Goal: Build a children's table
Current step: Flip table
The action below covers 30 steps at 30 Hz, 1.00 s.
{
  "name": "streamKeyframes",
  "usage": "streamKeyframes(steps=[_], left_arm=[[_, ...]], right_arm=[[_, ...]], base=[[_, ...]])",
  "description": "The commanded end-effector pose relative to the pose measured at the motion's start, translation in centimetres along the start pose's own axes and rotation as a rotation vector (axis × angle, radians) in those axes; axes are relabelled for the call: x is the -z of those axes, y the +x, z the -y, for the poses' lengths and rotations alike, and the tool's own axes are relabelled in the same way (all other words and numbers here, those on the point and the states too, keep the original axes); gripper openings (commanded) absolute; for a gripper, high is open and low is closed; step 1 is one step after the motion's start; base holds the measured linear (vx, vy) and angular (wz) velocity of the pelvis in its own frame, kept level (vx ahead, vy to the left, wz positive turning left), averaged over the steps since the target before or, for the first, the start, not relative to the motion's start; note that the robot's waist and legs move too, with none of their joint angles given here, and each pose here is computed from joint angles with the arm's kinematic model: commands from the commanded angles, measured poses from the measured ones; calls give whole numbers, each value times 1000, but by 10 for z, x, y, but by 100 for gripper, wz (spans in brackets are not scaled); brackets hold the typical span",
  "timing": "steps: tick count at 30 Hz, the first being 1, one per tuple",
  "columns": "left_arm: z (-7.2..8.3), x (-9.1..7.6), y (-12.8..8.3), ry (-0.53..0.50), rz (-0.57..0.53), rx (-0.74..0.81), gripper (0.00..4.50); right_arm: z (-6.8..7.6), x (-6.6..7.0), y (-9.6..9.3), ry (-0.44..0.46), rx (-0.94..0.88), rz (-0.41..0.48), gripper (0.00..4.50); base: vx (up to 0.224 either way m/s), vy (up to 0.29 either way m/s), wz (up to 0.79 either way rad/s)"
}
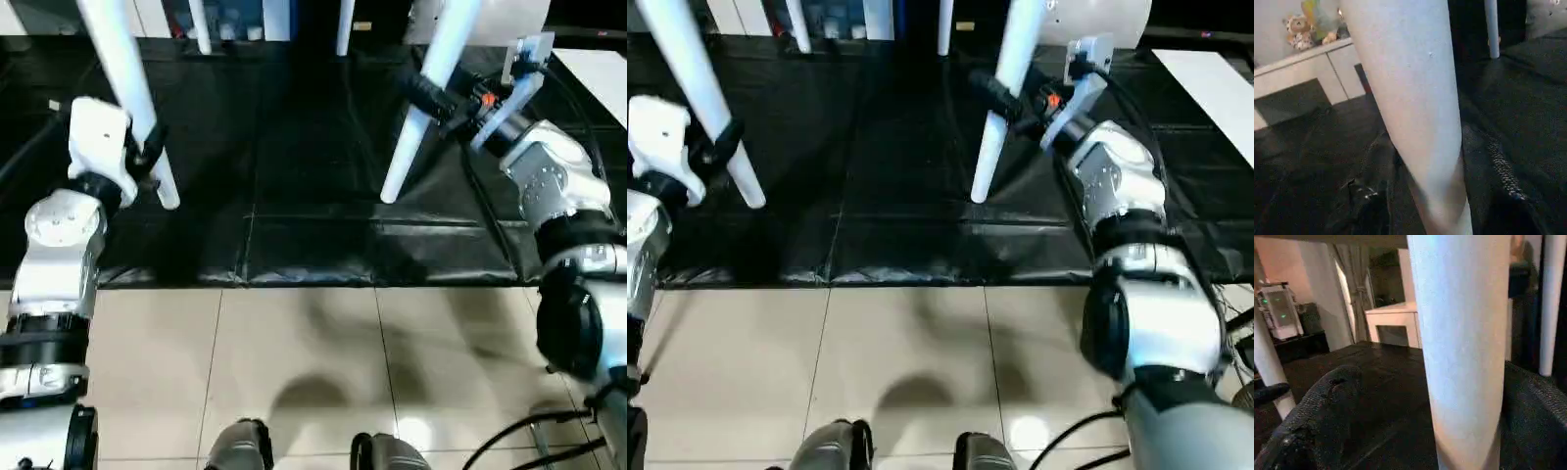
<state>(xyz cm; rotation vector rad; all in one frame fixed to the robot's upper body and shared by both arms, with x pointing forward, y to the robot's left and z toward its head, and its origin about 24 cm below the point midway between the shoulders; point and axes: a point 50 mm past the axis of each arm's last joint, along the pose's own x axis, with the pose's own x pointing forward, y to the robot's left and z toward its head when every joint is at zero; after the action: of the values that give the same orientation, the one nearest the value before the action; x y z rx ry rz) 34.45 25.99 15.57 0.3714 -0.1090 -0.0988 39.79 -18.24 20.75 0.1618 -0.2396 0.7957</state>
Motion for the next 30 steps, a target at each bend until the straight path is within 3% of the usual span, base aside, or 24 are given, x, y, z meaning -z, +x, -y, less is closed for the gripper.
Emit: streamKeyframes(steps=[1,7,8,9,11,14,16,21,24,25,26,27,28,29,30], left_arm=[[2,8,-3,164,-59,50,161],[-11,23,-11,127,-98,21,161],[-12,24,-11,125,-98,21,217],[-16,26,-14,107,-94,15,231],[-23,26,-21,49,-57,34,231],[-27,24,-28,36,-28,57,278],[-30,25,-32,18,-17,58,274],[-37,34,-55,-55,6,45,316],[-37,39,-71,-125,33,39,334],[-30,41,-87,-226,62,70,351],[-27,42,-93,-263,74,87,359],[-14,42,-103,-312,73,151,355],[-14,42,-103,-312,73,151,358],[10,44,-118,-380,48,262,374],[19,46,-122,-404,34,296,374]], right_arm=[[-10,-14,5,-35,-91,55,450],[-15,-9,-4,-21,-64,79,450],[-14,-9,-4,-21,-61,79,450],[-15,-6,-8,-17,-41,79,450],[-15,1,-19,-17,20,105,450],[-13,3,-30,5,71,156,450],[-15,6,-40,29,85,189,450],[-31,29,-68,37,62,166,450],[-41,35,-81,55,63,160,450],[-51,40,-91,91,62,152,450],[-54,42,-95,105,61,147,450],[-61,48,-100,128,50,115,450],[-61,48,-100,128,50,115,450],[-74,61,-107,162,27,50,450],[-79,65,-109,173,18,26,450]], base=[[0,0,0],[0,0,0],[0,0,0],[0,0,0],[0,0,0],[0,0,0],[0,0,0],[0,0,0],[0,0,0],[0,0,0],[0,0,0],[0,0,0],[0,0,0],[0,0,0],[0,0,0]])
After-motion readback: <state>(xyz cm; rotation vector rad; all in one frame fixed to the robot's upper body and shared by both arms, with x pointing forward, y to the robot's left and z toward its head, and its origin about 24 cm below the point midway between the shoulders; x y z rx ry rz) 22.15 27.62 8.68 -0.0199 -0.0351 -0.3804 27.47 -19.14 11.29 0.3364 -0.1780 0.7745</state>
